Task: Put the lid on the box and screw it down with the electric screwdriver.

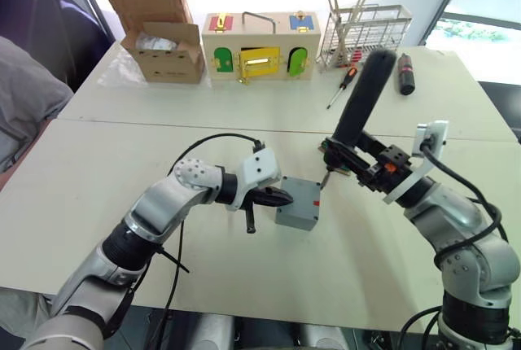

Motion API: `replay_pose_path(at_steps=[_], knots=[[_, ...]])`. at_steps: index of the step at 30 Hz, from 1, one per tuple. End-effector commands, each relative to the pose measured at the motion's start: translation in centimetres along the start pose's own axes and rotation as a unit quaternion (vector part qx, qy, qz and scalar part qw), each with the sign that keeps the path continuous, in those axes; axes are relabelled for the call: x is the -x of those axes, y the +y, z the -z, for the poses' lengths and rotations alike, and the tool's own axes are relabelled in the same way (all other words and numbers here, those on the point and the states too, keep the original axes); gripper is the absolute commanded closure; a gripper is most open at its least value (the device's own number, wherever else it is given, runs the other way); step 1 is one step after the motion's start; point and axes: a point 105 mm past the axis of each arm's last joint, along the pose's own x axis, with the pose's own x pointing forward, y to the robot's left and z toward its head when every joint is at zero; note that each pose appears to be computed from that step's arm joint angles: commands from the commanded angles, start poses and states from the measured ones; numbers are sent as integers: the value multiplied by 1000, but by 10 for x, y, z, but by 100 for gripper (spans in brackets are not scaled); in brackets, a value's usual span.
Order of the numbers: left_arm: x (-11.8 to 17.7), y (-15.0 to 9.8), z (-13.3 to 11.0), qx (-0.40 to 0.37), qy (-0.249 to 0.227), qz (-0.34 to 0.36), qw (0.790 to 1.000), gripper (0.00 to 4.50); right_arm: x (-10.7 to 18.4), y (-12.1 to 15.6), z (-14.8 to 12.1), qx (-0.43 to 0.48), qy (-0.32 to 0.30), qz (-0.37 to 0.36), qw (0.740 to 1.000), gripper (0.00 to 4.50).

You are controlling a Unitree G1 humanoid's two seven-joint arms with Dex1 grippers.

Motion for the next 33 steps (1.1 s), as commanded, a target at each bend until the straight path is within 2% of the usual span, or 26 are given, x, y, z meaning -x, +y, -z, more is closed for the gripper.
replay_pose_path(at_steps=[1, 5, 11, 16, 33], knots=[[-1, -1, 5, 3, 9, 0, 1000, 450, 1, -2, -31, 30, -56, 1, 998, 260], [-1, -1, 5, 2, 9, 0, 1000, 450, 0, 0, -35, 22, -63, -2, 998, 260], [-1, -1, 7, 2, 11, -1, 1000, 450, 0, 13, -25, -2, -45, -31, 998, 260], [-2, -2, 7, 0, 10, 1, 1000, 450, 1, 13, -23, -2, -41, -31, 999, 260], [-2, -2, 8, 0, 11, -1, 1000, 450, -1, 18, -3, 30, -10, -36, 999, 260]])
